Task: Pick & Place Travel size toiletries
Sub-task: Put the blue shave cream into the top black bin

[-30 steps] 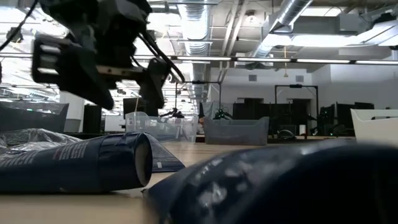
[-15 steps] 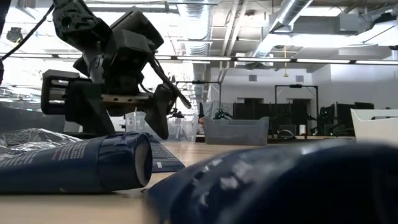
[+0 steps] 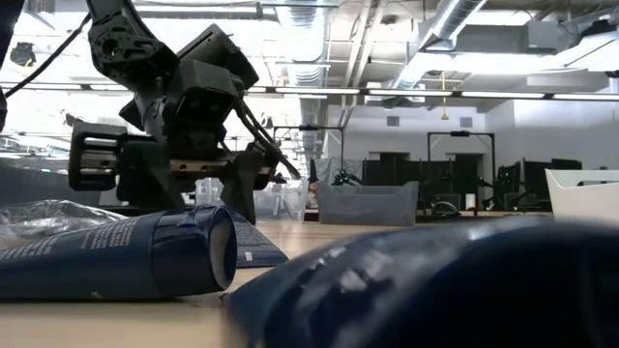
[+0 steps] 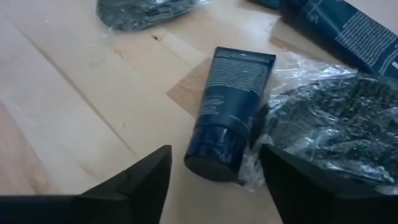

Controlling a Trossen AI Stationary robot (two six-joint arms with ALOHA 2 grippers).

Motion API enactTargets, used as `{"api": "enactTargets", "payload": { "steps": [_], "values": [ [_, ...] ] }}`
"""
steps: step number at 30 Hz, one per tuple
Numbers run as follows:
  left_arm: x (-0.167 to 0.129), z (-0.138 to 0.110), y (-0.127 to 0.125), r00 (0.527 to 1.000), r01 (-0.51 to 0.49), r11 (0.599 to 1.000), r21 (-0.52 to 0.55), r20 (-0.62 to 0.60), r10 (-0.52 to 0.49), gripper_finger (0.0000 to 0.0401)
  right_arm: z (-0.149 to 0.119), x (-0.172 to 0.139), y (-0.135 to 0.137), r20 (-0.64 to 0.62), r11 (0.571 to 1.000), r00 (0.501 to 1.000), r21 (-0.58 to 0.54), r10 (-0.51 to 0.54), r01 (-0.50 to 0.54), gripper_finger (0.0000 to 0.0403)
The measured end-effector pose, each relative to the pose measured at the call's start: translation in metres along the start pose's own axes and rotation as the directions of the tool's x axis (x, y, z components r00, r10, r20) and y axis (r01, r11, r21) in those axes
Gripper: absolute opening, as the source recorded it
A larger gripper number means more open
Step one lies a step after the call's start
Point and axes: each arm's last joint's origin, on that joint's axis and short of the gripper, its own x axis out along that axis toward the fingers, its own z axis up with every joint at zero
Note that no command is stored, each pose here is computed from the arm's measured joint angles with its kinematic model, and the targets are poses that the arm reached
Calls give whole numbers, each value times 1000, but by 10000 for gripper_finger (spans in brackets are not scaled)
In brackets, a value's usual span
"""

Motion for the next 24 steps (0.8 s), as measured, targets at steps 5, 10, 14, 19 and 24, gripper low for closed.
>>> {"api": "enactTargets", "payload": {
  "steps": [5,10,14,19,24],
  "values": [
    [-4,0,4,1000,-12,1000,-3,14,12,195,0,0,0,0,1000,1000,-1,0,0,10],
    [-4,1,5,1000,-10,1000,2,25,10,157,0,0,0,0,1000,1000,-2,0,0,10],
    [-4,1,5,1000,-7,1000,8,30,7,134,0,0,0,0,1000,1000,-3,0,0,10],
    [-4,2,5,999,-12,1000,14,37,11,115,1,0,0,2,1000,1000,-19,-1,1,10],
    [-7,5,5,999,-20,1000,10,49,19,92,2,1,0,4,1000,1000,-18,-3,3,10]
  ]
}}
